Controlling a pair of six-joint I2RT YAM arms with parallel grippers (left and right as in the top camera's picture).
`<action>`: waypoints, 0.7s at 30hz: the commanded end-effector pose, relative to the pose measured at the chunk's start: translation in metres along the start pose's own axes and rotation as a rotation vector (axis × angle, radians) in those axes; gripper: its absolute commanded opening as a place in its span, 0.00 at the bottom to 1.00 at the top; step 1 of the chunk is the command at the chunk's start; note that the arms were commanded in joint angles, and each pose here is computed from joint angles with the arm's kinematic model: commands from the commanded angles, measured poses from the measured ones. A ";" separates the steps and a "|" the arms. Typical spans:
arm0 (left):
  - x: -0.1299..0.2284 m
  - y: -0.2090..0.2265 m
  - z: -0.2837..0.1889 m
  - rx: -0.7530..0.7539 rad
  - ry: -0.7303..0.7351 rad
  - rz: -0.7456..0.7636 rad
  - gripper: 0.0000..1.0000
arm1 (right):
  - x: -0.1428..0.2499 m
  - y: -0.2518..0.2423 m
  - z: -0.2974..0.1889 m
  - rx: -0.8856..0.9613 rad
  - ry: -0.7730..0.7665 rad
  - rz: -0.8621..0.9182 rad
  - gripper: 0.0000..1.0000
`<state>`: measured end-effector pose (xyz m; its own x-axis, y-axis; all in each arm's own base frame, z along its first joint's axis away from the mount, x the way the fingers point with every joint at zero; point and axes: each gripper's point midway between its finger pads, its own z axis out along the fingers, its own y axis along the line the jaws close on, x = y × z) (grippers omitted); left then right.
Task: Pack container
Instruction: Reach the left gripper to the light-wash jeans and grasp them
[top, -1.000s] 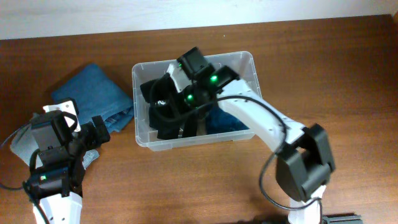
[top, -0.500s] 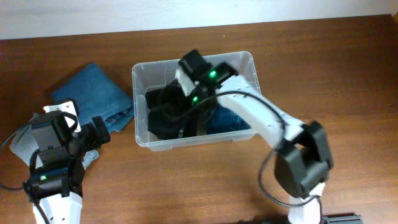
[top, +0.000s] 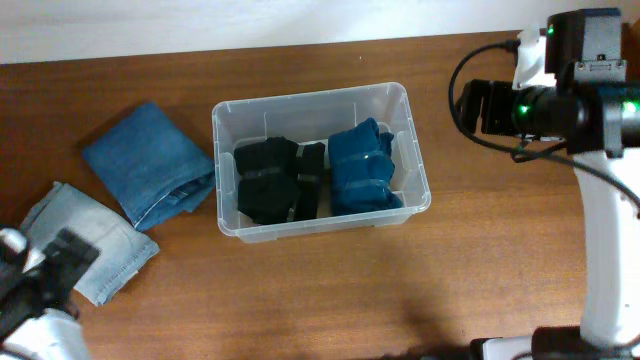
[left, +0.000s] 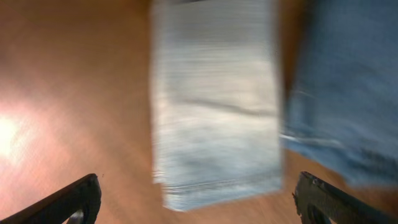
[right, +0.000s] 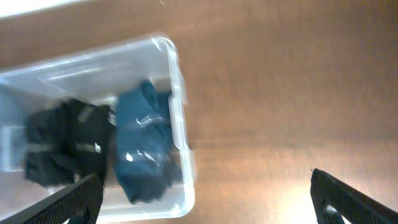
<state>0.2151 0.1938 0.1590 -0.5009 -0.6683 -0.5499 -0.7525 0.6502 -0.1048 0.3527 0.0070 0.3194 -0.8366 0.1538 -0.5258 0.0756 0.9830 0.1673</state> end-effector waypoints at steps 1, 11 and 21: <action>-0.003 0.050 0.016 -0.062 0.043 -0.261 1.00 | 0.014 -0.010 0.026 0.000 0.104 -0.026 0.99; 0.010 0.044 0.111 0.145 0.216 -0.314 0.99 | 0.023 -0.011 0.043 -0.014 0.147 -0.019 0.99; 0.043 0.007 0.162 0.342 0.362 -0.291 0.89 | 0.022 -0.010 0.043 -0.017 0.144 -0.019 0.99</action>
<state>0.2450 0.2532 0.0164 -0.3946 -0.8920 -0.2206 -0.7884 0.4520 -0.4173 0.3564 0.0041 0.2724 -0.9045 0.1264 -0.4074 0.0611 0.9836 0.1695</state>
